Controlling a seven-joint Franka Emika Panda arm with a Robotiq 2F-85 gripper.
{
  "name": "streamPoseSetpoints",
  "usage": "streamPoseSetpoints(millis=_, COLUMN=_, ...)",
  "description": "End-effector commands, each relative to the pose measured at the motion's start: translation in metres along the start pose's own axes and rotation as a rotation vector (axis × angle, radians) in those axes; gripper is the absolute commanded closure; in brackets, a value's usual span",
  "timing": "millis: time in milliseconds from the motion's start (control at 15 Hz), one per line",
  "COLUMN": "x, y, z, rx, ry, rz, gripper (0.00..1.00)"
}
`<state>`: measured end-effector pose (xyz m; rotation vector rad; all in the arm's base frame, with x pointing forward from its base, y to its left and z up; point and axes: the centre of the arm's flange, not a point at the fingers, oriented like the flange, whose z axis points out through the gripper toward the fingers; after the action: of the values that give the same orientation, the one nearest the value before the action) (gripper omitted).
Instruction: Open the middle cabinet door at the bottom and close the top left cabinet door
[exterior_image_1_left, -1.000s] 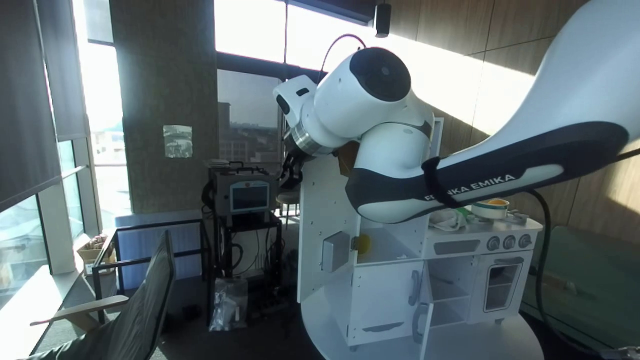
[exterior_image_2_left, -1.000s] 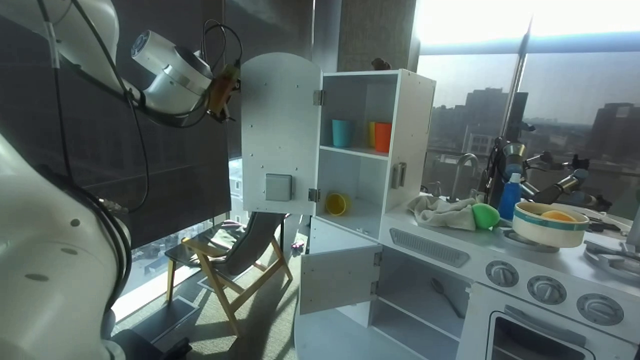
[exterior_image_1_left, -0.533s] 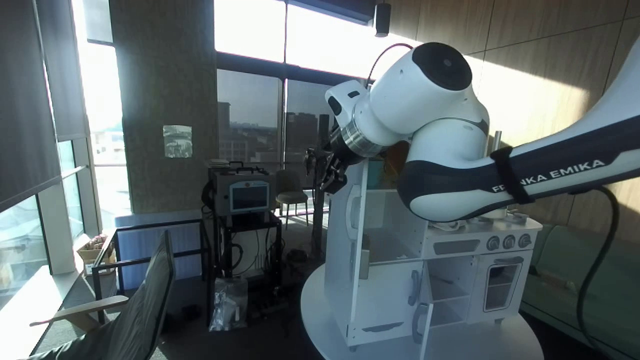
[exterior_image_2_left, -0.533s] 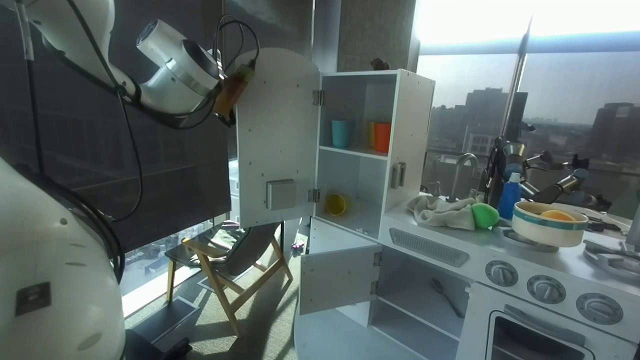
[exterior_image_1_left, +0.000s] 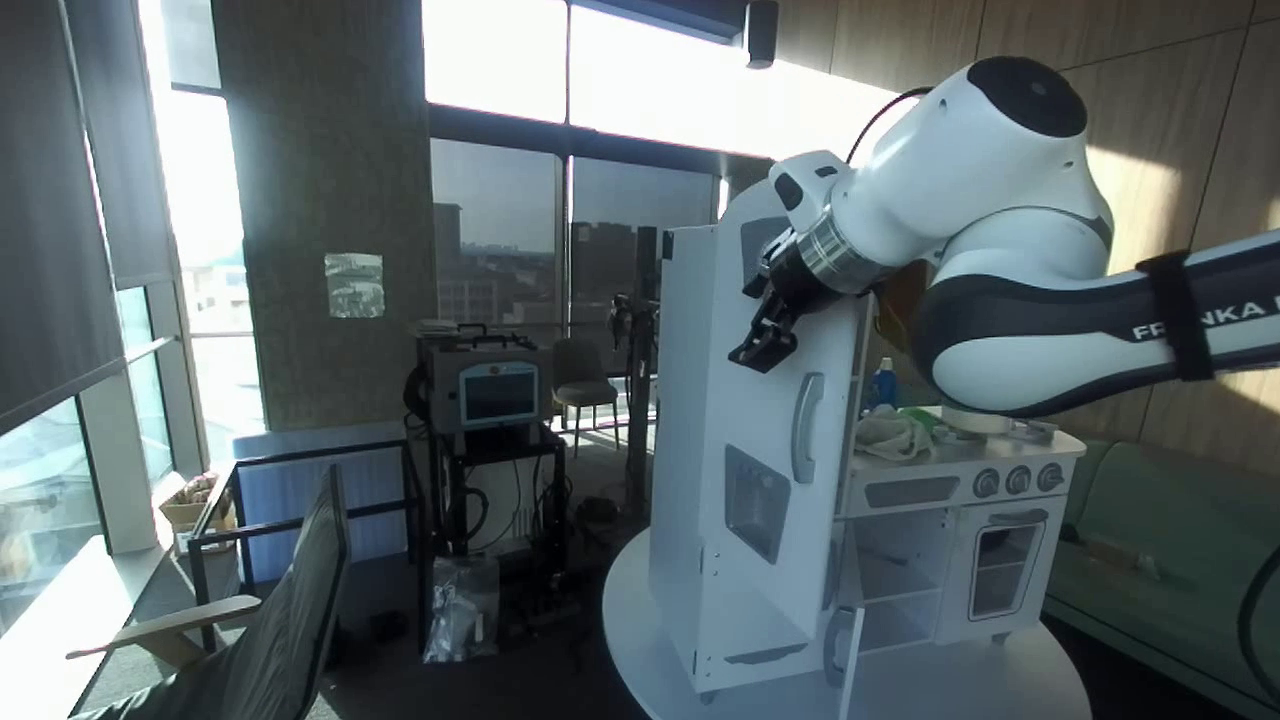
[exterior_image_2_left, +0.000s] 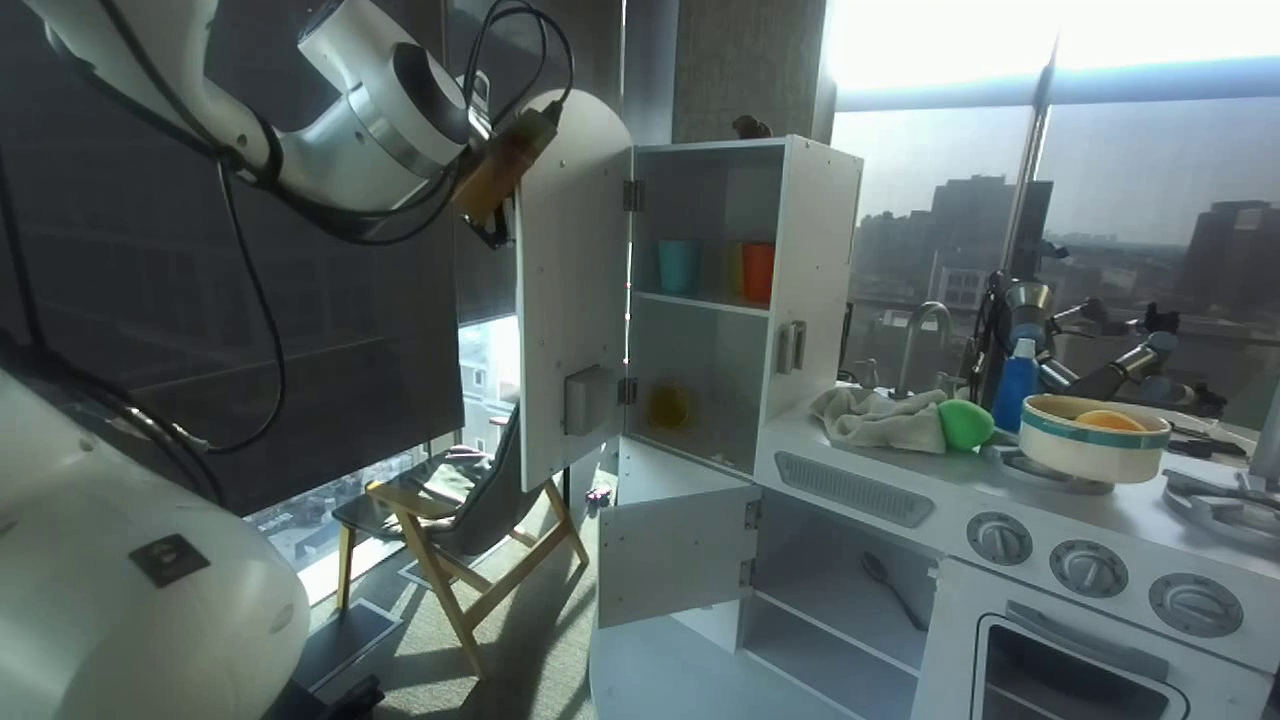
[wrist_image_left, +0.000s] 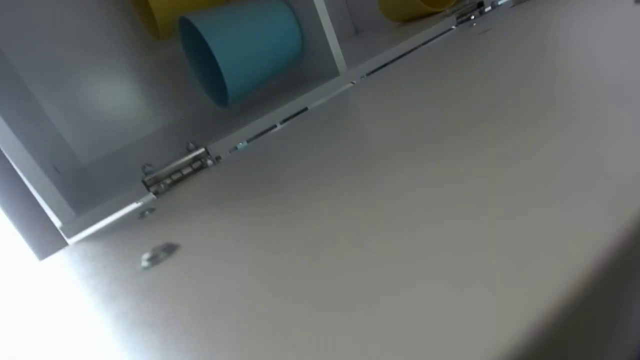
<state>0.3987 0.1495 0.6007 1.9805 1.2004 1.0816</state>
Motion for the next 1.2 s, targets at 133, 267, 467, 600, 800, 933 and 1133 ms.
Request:
streamPoseSetpoints(millis=133, x=-0.059, y=0.013, z=-0.034, rx=-0.03, ry=-0.012, rz=0.08, gripper=0.0)
streamPoseSetpoints(millis=267, x=-0.071, y=0.013, z=-0.031, rx=-0.036, ry=-0.011, rz=0.101, gripper=0.0)
streamPoseSetpoints(millis=467, x=-0.087, y=0.012, z=-0.015, rx=-0.029, ry=-0.042, rz=0.138, gripper=0.0)
streamPoseSetpoints(millis=600, x=-0.099, y=0.013, z=0.003, rx=-0.052, ry=-0.069, rz=0.18, gripper=0.0)
streamPoseSetpoints(millis=800, x=-0.117, y=0.015, z=0.031, rx=-0.104, ry=-0.08, rz=0.261, gripper=0.0)
streamPoseSetpoints(millis=933, x=-0.13, y=0.02, z=0.045, rx=-0.073, ry=-0.044, rz=0.314, gripper=0.0)
streamPoseSetpoints(millis=1133, x=-0.139, y=0.022, z=0.06, rx=0.026, ry=0.088, rz=0.36, gripper=0.0)
